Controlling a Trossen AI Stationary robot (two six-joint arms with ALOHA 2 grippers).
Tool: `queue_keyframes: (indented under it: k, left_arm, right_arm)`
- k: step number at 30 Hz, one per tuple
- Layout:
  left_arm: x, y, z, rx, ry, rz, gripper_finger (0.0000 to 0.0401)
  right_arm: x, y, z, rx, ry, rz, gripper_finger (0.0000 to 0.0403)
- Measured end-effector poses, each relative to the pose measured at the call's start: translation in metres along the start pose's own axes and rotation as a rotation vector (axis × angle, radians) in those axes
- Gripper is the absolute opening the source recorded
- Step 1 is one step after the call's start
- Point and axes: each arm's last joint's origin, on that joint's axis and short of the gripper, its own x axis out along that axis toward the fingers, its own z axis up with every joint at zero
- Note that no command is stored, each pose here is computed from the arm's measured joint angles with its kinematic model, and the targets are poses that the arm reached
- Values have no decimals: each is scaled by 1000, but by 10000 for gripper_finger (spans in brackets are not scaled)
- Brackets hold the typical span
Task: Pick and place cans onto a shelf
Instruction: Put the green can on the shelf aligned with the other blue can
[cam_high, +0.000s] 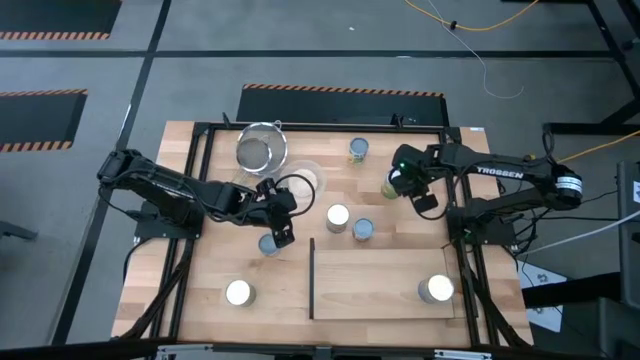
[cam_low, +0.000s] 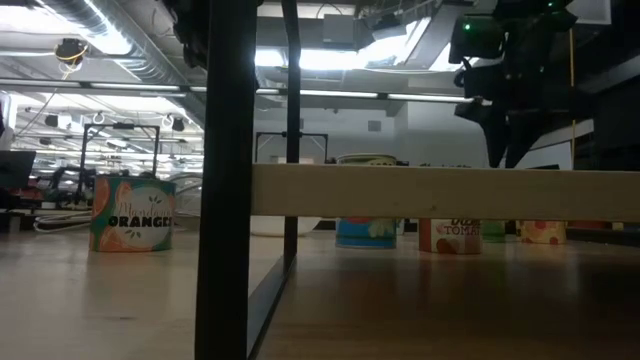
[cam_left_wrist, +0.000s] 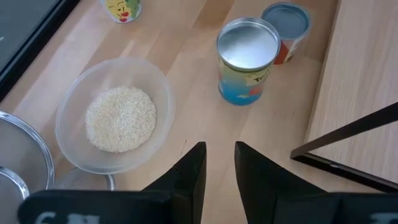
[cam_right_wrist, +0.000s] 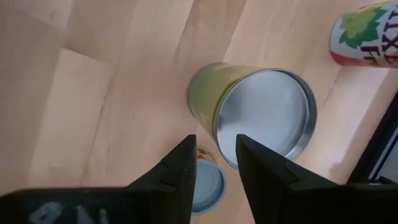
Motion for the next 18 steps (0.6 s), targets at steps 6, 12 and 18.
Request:
queue_keyframes:
  k: [6, 12, 18]
  left_arm:
    - [0, 0, 0, 0, 0, 0, 78]
    - [0, 0, 0, 0, -1, 0, 78]
    - [0, 0, 0, 0, -1, -1, 78]
  right_arm:
    - [1, 0, 0, 0, 6, 5, 118]
    - [1, 0, 0, 1, 7, 3, 118]
    - [6, 0, -2, 2, 37, -41, 118]
